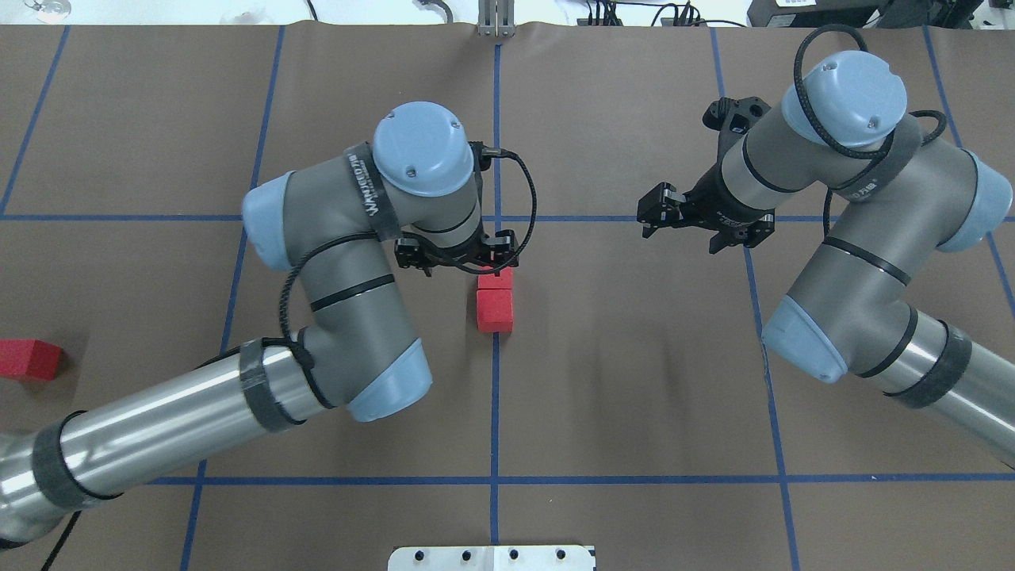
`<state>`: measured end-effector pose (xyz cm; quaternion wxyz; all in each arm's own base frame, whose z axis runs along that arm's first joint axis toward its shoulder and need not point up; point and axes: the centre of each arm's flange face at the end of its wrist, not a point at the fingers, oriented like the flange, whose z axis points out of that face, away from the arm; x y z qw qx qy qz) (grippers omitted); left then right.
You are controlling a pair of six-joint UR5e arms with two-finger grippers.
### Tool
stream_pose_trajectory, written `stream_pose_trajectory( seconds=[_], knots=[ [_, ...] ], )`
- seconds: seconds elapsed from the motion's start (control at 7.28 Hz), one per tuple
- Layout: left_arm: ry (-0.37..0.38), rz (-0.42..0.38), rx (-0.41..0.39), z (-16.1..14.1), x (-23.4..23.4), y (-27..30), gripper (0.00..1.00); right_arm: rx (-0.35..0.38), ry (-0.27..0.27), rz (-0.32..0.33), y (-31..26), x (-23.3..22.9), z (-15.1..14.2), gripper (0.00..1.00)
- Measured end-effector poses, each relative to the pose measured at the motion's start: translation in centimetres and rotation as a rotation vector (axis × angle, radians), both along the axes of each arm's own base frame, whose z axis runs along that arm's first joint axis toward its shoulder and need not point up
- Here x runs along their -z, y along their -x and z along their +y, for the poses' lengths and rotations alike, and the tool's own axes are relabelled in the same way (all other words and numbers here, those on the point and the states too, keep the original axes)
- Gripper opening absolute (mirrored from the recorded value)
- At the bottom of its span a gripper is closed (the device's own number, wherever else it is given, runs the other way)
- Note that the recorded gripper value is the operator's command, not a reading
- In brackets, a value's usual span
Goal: Form red blocks into L shape at center
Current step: 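Open the left gripper and withdraw it toward the edge red cube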
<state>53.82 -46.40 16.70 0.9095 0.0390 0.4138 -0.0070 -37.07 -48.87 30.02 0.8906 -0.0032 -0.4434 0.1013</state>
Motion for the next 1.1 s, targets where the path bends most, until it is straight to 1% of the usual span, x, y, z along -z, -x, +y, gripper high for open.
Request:
stream_pose_trajectory(
  seconds=[0.14,0.27,0.55,0.69,0.82,0.96,1.1],
  knots=[
    [-0.006,-0.001,0.01,1.8,-3.2,4.6,0.99,-0.004,0.001,-0.001,-0.3,0.0,-0.2,1.0],
    [-0.019,-0.018,0.01,3.6,-7.4,9.7,0.99,-0.008,0.001,-0.001,-0.5,0.0,-0.3,1.0],
    [-0.085,-0.086,-0.026,5.7,-16.0,19.3,0.99,-0.012,-0.001,-0.003,-0.7,0.1,-0.4,1.0],
    [-0.116,-0.103,-0.046,6.2,-20.7,23.7,0.99,-0.012,-0.002,-0.004,-0.7,0.2,-0.4,1.0],
    [-0.141,-0.101,-0.078,6.5,-26.2,28.2,0.99,-0.012,-0.003,-0.005,-0.7,0.3,-0.4,1.0],
    [-0.154,-0.092,-0.106,6.5,-32.3,32.6,0.99,-0.013,-0.005,-0.006,-0.8,0.4,-0.4,1.0],
    [-0.148,-0.082,-0.124,6.2,-38.0,36.0,0.99,-0.013,-0.007,-0.009,-0.8,0.6,-0.3,1.0]
  ],
)
